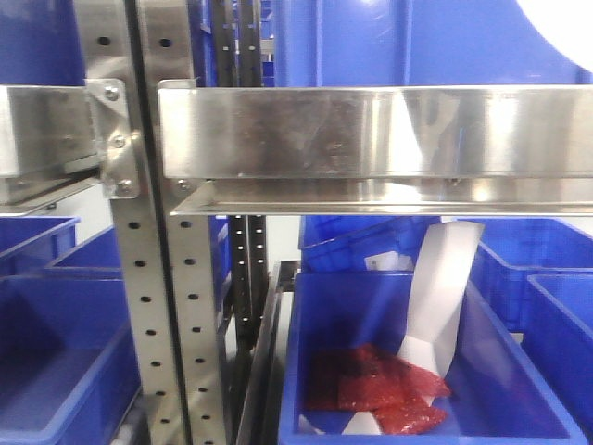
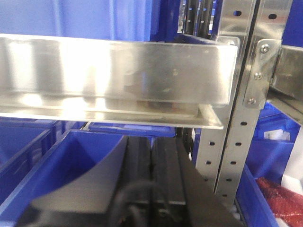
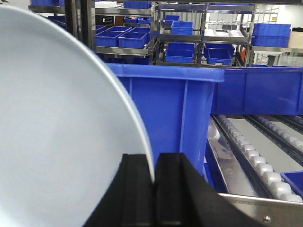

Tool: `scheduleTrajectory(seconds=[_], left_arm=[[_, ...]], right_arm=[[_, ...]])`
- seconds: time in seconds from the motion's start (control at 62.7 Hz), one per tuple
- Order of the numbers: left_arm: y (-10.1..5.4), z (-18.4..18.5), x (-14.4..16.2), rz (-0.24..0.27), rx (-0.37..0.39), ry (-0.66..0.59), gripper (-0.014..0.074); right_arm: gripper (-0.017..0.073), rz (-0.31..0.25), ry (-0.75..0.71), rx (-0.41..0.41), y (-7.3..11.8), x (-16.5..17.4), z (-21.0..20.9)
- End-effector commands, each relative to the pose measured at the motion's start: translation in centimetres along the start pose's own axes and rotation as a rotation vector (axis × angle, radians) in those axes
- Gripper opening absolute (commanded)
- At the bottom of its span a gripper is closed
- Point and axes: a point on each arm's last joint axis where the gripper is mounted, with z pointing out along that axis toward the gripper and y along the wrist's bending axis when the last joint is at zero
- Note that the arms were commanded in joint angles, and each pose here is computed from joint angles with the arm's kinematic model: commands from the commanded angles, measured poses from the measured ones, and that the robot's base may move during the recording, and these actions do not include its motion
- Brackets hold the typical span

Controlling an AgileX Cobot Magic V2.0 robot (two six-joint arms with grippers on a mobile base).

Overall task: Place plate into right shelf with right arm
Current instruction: 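Lower the held plate into the blue bin with the right gripper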

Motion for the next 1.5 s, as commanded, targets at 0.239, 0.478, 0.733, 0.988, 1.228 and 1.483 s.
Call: scheduleTrajectory(seconds=[0.239, 0.478, 0.733, 0.988, 1.228, 1.483], left_arm=[[0.1, -0.1, -0.5, -0.015, -0.012, -0.089, -0.0128], [0.1, -0.1, -0.5, -0.015, -0.012, -0.089, -0.0128], [0.1, -0.1, -0.5, -0.015, -0.012, -0.089, -0.0128], [0.1, -0.1, -0.5, -0.015, -0.012, -0.089, -0.0128], [0.1, -0.1, -0.5, -0.015, -0.012, -0.089, -0.0128], [0.1, -0.1, -0.5, -0.015, -0.012, -0.089, -0.0128]], right_arm=[[0.0056, -0.001, -0.113, 0.018, -0.1, -1.8, -0.1], [0.0056, -0.001, -0.121, 0.019, -0.1, -1.8, -0.1], [0.0056, -0.001, -0.118, 0.018, -0.1, -1.8, -0.1], [0.0056, 0.181, -0.096, -0.015, 0.1, -3.8, 0.3], [0.0056, 0.152, -0.155, -0.024, 0.3, -10.0, 2.3], [0.0056, 0.151, -0.148, -0.031, 0.5, -15.8, 8.0]])
